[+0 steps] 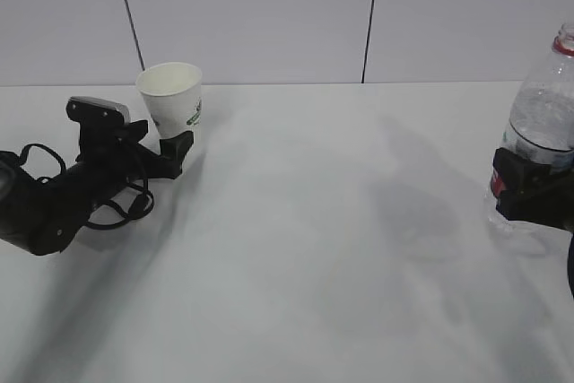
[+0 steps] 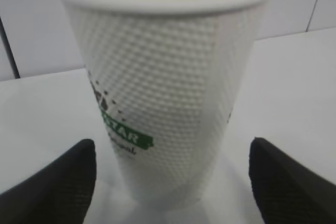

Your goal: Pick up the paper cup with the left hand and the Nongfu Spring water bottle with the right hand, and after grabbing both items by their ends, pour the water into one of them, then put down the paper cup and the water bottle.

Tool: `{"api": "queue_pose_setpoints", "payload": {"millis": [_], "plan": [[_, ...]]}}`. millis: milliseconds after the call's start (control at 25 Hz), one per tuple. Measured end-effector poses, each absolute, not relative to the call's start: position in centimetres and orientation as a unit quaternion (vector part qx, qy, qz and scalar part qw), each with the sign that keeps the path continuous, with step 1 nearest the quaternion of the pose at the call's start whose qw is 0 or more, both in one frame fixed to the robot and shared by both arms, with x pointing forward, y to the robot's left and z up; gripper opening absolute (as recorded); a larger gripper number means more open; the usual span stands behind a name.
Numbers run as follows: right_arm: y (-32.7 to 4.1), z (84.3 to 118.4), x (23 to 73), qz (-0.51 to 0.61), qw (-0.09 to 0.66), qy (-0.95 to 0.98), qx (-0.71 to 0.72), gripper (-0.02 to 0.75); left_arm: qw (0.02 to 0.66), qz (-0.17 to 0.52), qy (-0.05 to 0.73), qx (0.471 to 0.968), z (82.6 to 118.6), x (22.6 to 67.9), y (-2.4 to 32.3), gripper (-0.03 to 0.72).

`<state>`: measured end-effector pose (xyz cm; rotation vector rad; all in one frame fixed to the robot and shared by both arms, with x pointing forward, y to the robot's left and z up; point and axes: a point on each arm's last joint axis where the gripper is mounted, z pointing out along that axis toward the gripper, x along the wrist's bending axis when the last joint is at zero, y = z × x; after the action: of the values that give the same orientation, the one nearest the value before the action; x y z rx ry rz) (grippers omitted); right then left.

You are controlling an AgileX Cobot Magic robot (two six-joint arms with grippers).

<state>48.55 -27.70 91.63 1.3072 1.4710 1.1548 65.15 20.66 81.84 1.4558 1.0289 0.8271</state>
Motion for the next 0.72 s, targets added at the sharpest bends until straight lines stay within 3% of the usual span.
{"api": "queue_pose_setpoints", "payload": {"millis": [720], "plan": [[-27.7,91.6,48.5,0.460,0.417,0.586,0.521,0.451,0.566,0.364,0.424,0.606,81.9,67.1,20.4,0.685]]}}
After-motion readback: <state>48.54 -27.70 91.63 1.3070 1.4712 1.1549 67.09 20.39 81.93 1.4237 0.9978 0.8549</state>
